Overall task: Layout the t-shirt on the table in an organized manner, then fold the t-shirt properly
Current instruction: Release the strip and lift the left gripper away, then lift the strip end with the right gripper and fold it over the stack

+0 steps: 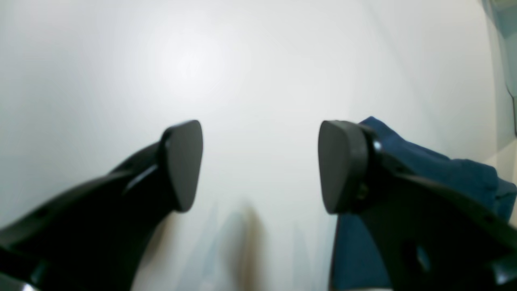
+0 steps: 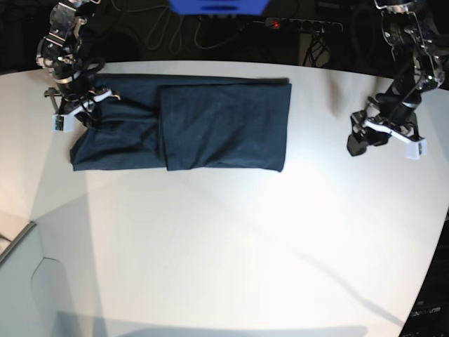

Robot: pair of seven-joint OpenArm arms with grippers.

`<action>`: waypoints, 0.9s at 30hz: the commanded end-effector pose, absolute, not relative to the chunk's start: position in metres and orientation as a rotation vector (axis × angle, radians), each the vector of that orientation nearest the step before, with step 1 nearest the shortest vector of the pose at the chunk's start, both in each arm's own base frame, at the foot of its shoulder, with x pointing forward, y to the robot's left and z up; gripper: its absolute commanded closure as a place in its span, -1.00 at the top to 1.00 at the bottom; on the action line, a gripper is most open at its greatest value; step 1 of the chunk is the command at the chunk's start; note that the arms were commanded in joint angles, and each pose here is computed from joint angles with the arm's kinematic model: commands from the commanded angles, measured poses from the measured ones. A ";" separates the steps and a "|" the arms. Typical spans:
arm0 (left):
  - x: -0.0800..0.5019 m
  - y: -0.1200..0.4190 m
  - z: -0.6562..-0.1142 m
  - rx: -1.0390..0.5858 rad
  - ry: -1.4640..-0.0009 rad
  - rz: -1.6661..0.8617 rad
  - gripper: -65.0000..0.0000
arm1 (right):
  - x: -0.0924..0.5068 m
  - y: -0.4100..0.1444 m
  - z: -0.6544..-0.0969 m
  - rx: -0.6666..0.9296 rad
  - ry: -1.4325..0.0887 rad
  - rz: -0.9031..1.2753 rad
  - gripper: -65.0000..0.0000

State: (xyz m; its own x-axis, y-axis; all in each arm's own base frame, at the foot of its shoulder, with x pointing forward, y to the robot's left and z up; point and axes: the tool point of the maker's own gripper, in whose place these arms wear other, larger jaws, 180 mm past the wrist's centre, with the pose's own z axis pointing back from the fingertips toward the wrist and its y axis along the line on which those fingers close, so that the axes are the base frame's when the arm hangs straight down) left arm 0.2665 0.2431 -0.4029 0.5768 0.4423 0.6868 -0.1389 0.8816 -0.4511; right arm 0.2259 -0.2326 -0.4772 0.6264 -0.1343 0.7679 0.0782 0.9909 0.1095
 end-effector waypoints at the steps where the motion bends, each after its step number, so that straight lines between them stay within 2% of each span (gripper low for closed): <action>1: 0.272 0.248 -0.392 -0.370 -0.936 0.336 0.33 | 0.223 -0.235 -0.478 0.057 -0.860 -0.102 -1.00; 5: 0.270 0.248 -0.394 -0.369 -0.930 0.337 0.33 | 0.241 -0.236 -0.446 0.044 -0.952 -0.051 -1.00; 8: 0.265 0.248 -0.396 -0.367 -0.919 0.339 0.33 | 0.253 -0.214 -0.418 0.091 -1.031 0.010 -1.00; 13: 0.258 0.248 -0.401 -0.362 -0.902 0.343 0.33 | 0.262 -0.195 -0.375 0.076 -1.138 0.044 -1.00; 19: 0.257 0.246 -0.402 -0.366 -0.897 0.337 0.33 | 0.257 -0.127 -0.345 0.180 -1.189 0.211 -1.00; 27: 0.258 0.238 -0.405 -0.381 -0.889 0.333 0.33 | 0.244 -0.023 -0.323 0.417 -1.214 0.398 -1.00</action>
State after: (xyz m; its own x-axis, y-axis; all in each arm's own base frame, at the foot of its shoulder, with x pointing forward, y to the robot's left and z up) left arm 0.2513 0.2363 -0.4147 0.6128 0.4378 0.6579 -0.1449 0.8806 -0.4511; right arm 0.2402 -0.0277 -0.3378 0.3489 0.1074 0.9310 -0.4934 0.8656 0.0851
